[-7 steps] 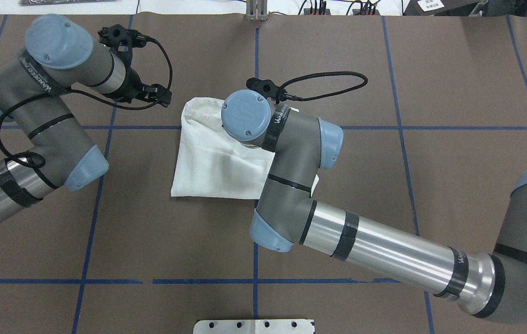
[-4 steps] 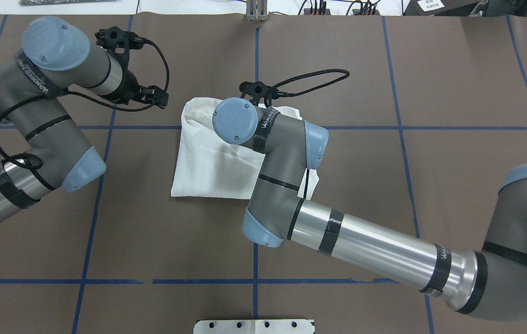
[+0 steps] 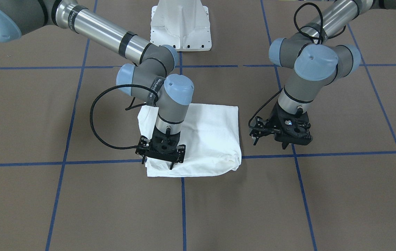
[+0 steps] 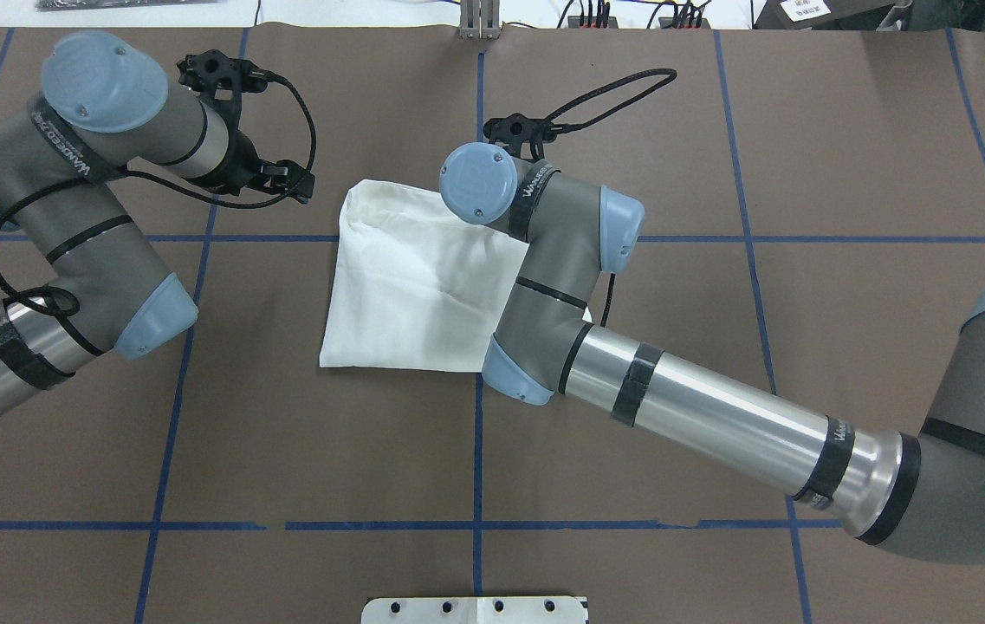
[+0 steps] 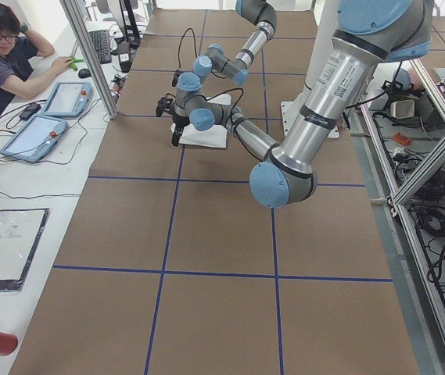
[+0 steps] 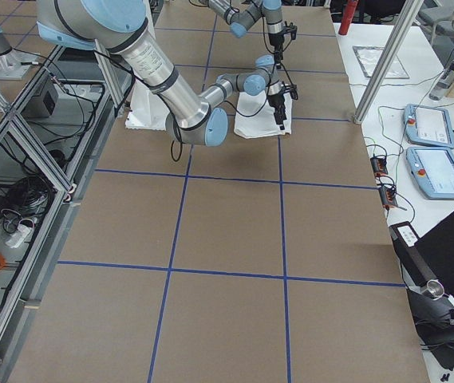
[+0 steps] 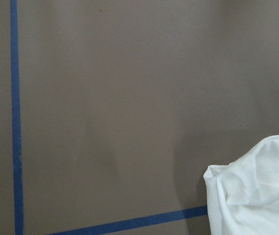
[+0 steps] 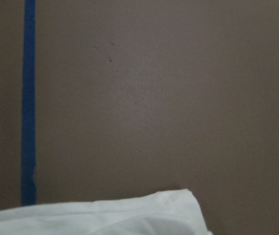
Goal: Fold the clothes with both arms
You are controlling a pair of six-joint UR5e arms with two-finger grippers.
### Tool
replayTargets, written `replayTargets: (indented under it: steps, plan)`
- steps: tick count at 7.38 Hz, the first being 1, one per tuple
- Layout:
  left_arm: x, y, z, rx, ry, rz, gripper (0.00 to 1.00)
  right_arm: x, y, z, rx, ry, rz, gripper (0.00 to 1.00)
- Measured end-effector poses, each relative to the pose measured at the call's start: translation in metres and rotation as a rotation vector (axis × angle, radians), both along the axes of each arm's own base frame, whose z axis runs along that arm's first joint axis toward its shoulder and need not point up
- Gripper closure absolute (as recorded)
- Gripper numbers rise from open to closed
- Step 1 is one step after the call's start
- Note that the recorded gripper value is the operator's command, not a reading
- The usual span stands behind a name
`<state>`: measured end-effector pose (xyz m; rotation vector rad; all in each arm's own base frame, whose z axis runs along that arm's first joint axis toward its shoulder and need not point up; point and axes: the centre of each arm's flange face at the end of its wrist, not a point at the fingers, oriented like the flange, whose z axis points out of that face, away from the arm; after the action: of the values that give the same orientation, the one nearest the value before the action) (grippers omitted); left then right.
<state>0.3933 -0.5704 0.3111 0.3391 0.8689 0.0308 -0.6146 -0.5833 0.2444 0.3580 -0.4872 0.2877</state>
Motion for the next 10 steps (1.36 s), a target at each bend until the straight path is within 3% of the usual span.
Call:
replayTargets:
  steps: [1,3,5,10]
  plan:
    - [0.001,0.0,0.0,-0.006,0.001,-0.002,0.0,0.019,-0.02,0.003,-0.006,0.009,-0.015,0.0]
    - [0.016,0.005,-0.001,-0.062,0.018,-0.028,0.0,0.057,-0.05,-0.001,-0.064,-0.047,-0.062,0.0]
    - [0.059,0.008,-0.009,-0.14,0.029,-0.05,0.0,0.074,-0.054,-0.011,-0.085,-0.103,-0.092,0.0]
    - [0.111,0.004,0.006,-0.166,-0.041,-0.07,0.0,0.079,-0.048,-0.011,-0.09,-0.127,-0.103,0.0]
